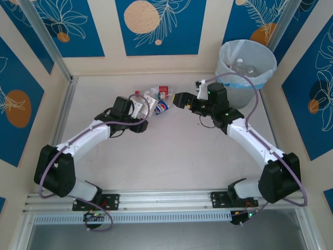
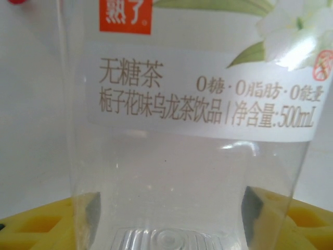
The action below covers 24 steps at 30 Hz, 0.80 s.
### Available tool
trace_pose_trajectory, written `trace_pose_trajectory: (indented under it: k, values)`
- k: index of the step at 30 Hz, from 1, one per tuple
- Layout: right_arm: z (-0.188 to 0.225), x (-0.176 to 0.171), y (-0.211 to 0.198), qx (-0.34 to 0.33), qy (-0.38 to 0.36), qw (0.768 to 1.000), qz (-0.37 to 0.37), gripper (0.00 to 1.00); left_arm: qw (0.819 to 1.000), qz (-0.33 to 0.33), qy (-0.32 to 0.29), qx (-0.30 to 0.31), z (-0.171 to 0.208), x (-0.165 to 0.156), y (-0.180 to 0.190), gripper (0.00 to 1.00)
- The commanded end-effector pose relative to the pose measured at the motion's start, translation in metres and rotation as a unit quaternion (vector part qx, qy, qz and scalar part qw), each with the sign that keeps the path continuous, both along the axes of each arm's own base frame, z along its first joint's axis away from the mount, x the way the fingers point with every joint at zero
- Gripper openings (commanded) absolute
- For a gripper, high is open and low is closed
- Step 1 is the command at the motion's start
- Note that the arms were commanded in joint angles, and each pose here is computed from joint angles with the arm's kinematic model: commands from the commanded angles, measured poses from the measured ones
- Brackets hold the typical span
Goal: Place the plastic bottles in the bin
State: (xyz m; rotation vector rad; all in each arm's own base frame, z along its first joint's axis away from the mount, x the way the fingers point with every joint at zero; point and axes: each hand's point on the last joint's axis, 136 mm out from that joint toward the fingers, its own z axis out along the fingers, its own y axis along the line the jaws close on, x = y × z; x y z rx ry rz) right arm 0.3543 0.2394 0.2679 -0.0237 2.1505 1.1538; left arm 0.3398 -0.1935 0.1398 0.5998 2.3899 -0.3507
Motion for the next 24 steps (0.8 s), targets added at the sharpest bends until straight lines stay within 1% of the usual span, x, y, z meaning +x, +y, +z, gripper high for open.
trace_pose_trajectory:
  k: [1,8,14,24]
  values:
    - [0.022,-0.002,0.02,0.019,-0.009,0.999,0.041,1.0,0.998,-0.038,-0.047,-0.029,0.021,-0.001,-0.021,0.33]
    - [0.022,0.003,0.042,0.017,0.012,0.998,0.063,1.0,0.993,-0.096,-0.061,-0.031,0.028,-0.023,-0.046,0.34]
    - [0.009,0.016,0.037,-0.021,0.036,0.999,0.026,0.99,0.99,-0.114,-0.073,-0.042,0.035,-0.029,-0.055,0.34]
    - [-0.001,0.014,0.046,-0.04,0.057,0.996,0.053,0.92,0.986,-0.13,-0.086,-0.055,0.042,-0.033,-0.071,0.35]
